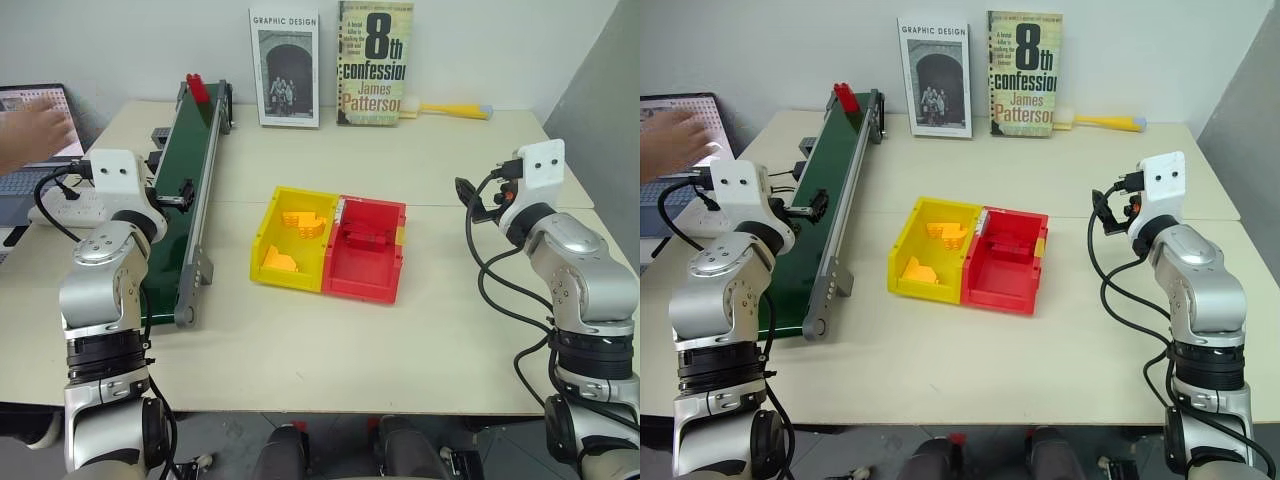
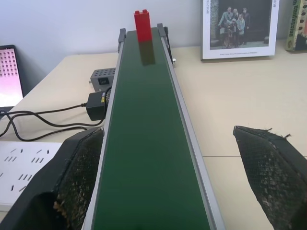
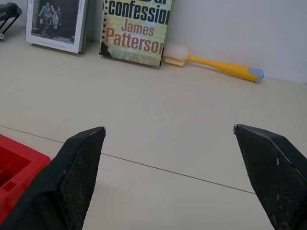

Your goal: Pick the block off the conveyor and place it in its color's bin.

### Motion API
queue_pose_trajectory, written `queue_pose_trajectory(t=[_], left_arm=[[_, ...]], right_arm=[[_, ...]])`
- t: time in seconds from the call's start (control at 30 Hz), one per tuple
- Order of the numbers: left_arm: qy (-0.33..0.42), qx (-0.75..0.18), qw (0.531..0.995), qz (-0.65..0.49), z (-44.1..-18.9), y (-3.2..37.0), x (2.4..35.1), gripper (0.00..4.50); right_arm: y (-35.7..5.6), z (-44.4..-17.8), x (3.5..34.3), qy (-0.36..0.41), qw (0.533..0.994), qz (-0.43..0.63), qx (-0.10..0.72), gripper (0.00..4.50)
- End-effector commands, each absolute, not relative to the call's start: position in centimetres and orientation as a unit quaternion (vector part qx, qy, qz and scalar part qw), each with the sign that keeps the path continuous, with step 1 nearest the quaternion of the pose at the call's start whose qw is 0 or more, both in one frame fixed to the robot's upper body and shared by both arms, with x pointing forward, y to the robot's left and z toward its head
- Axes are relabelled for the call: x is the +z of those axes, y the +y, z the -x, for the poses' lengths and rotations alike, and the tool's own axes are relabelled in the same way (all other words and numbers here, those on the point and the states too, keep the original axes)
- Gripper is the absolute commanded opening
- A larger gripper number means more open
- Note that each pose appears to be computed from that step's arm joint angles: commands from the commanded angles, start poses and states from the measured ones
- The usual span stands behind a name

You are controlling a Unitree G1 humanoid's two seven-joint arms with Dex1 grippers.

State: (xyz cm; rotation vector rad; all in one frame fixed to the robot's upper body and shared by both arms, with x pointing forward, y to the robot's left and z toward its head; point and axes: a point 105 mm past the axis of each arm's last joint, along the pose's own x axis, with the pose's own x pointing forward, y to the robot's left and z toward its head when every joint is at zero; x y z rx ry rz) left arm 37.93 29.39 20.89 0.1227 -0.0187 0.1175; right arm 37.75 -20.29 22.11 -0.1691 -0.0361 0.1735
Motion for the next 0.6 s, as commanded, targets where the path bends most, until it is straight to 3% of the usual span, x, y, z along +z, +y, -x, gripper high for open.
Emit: queue_pose_trajectory(t=[0.03,0.4,0.5,0.6], left_arm=[[-0.055,0.087,0.993,-0.064,-37.1,30.7,23.3,4.50],[-0.067,0.102,0.992,-0.032,-36.2,31.1,22.9,4.50],[-0.071,0.105,0.992,-0.016,-36.2,31.2,22.8,4.50],[-0.073,0.106,0.992,-0.003,-36.5,31.2,22.7,4.50]], right_arm=[[-20.5,-37.7,24.5,-0.057,0.990,0.098,0.088,4.50],[-19.3,-38.1,25.5,-0.076,0.982,0.105,0.135,4.50],[-17.6,-37.5,26.3,-0.092,0.971,0.100,0.197,4.50],[-14.3,-35.5,27.1,-0.105,0.939,0.085,0.316,4.50]])
